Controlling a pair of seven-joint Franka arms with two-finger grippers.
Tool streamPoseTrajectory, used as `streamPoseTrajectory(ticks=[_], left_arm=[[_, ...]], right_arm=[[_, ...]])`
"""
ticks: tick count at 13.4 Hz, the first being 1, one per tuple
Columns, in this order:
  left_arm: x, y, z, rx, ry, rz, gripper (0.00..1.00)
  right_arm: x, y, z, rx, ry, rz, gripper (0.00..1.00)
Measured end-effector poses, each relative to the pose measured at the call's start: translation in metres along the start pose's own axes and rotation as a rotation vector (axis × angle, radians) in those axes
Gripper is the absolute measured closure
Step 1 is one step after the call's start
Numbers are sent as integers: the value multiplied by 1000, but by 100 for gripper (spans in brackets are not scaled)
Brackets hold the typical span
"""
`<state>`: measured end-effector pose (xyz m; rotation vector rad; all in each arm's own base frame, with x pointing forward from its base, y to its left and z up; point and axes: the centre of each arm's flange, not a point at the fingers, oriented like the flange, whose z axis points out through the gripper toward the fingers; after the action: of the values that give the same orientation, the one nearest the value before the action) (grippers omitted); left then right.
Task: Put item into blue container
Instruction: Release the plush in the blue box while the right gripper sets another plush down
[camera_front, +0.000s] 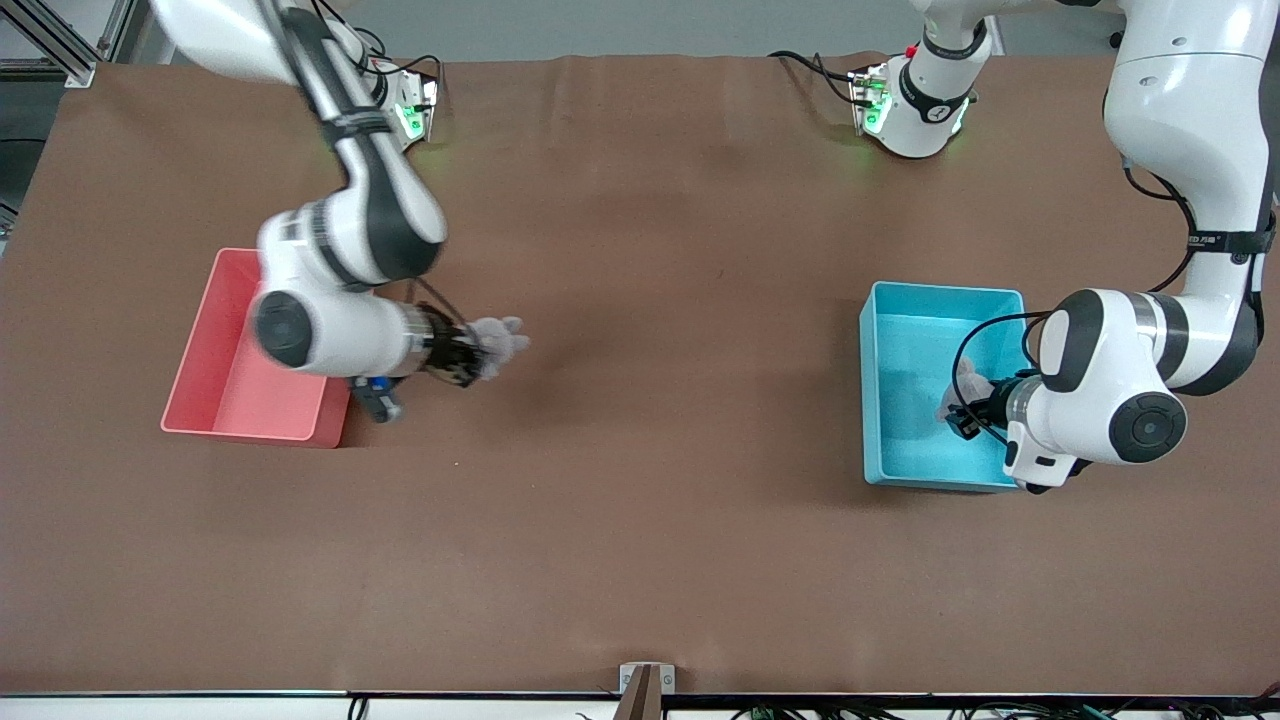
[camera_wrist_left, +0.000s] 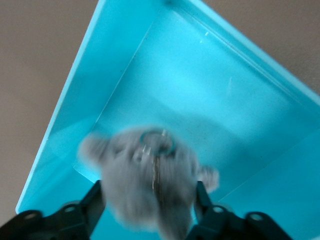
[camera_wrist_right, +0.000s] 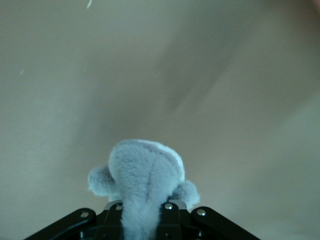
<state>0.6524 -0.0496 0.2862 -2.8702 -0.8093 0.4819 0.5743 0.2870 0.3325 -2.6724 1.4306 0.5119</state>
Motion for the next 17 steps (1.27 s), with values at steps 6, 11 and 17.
streamPoseTrajectory(ticks=[6, 11, 17], left_arm=[[-17, 9, -30, -26, 39, -14, 0], [-79, 75, -39, -48, 43, -120, 0], [-146, 164, -19, -118, 59, -316, 0]], right_arm=[[-76, -55, 103, 56, 88, 104, 81], [-92, -67, 134, 109, 113, 131, 75], [-103, -74, 132, 128, 134, 83, 11]])
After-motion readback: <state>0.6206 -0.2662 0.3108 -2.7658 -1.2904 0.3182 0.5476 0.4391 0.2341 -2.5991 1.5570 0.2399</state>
